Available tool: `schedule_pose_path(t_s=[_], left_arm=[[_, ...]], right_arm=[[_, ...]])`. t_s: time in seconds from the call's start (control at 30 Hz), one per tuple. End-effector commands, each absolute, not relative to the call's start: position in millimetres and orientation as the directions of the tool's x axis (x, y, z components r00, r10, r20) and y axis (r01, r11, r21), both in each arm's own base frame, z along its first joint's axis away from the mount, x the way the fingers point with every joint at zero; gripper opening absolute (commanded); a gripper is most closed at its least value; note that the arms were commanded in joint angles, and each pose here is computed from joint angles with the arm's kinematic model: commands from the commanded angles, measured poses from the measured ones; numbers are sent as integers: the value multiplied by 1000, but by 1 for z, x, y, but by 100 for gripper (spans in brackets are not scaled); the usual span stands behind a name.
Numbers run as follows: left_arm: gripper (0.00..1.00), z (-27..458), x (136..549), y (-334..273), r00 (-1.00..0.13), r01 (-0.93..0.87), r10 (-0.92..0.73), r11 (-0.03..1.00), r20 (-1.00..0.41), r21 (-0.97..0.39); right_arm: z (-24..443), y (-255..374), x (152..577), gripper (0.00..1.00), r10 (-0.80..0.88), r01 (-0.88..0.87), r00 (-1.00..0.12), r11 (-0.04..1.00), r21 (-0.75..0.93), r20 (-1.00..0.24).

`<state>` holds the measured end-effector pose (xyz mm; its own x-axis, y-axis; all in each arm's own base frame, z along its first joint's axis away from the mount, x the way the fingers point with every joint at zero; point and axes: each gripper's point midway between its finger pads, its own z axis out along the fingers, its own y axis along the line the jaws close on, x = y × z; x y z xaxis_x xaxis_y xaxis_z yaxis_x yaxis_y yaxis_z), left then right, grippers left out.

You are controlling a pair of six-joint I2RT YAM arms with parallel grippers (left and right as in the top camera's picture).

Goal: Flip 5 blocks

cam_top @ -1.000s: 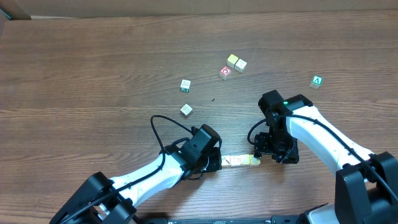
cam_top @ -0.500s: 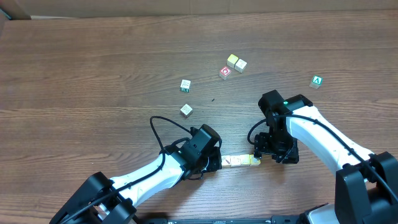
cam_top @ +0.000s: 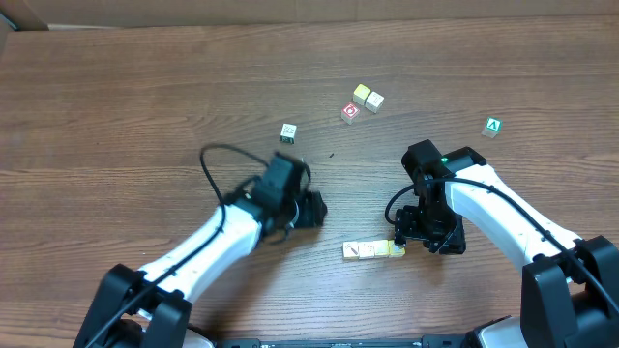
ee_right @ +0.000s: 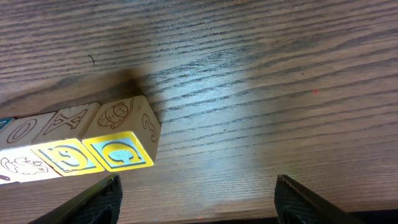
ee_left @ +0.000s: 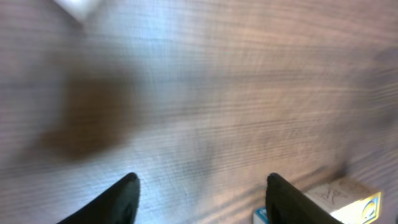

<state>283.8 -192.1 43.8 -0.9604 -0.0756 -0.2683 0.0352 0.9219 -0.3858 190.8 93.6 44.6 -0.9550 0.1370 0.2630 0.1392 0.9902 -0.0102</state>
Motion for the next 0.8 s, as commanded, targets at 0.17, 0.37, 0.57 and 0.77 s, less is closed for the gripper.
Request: schedule_pose_path(t_s=[0.17, 0.37, 0.57, 0.77], left_arm=[[58, 92, 342, -172, -898, 203, 80, 948, -433, -244], [55, 76, 363, -175, -854, 380, 302, 918, -424, -111], [65, 50, 373, -168, -795, 520, 484, 854, -366, 1], [66, 39, 379, -154, -807, 506, 483, 862, -341, 22]], right_arm=[[43, 93, 191, 79, 137, 141, -955, 990, -6, 261], [44, 93, 189, 80, 138, 141, -953, 990, -10, 269], [44, 92, 188, 80, 139, 140, -952, 990, -13, 274], [44, 92, 188, 80, 138, 140, -953, 990, -12, 271]])
